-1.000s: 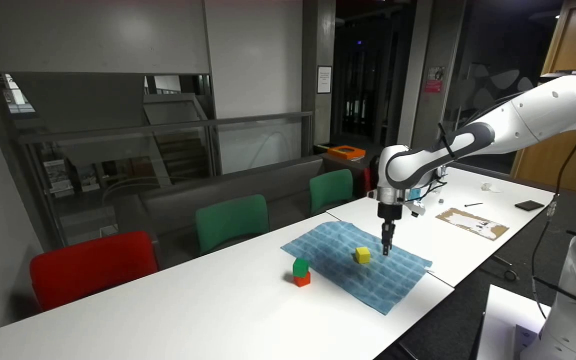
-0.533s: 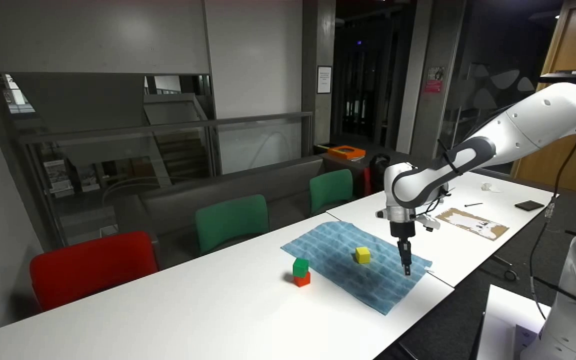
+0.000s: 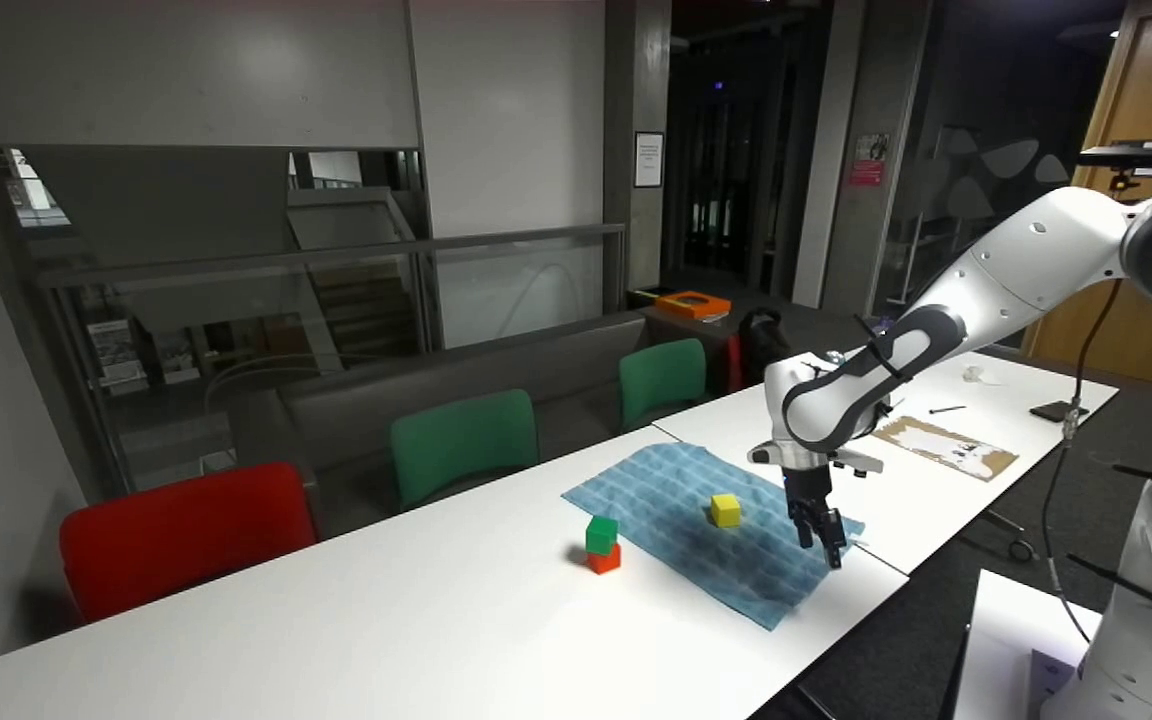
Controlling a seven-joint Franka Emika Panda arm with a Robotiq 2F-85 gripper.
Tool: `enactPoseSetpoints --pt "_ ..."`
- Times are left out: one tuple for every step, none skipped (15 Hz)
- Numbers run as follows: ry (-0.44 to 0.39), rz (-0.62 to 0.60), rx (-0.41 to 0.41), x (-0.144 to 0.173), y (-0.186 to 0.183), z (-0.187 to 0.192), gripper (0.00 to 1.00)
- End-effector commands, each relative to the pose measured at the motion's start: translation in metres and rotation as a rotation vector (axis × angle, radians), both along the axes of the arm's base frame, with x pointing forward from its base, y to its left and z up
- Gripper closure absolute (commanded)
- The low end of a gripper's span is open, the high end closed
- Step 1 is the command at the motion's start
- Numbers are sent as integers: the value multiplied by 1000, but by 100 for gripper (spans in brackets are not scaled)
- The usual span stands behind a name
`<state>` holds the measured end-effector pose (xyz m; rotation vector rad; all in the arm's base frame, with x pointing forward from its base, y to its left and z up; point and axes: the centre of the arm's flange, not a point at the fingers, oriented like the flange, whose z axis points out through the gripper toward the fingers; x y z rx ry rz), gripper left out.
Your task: Pull the blue towel from underneath the yellow block, place the towel over the yellow block
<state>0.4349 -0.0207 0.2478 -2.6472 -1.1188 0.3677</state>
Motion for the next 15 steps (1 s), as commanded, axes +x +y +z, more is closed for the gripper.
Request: enactPoseSetpoints --pt "-17 17 4 2 -3 -3 0" --pt "-21 25 7 2 -5 -5 0" --pt "-21 28 8 2 -6 -5 0" --pt "-22 29 9 3 -6 -5 0" --pt "-22 30 9 3 -6 -4 0" --pt "-22 30 9 3 -6 -4 0" --pt "-22 30 9 3 -6 -4 0" --pt "-22 30 9 3 -6 -4 0" --pt "-22 30 9 3 -6 -4 0" --pt "-22 30 9 3 -6 -4 0" --pt "-22 30 9 3 -6 -4 0" --pt "-22 30 9 3 -6 -4 0" --pt "-22 30 9 3 -6 -4 0" --pt "-22 30 9 3 -6 -4 0" --pt "-22 30 9 3 -6 -4 0"
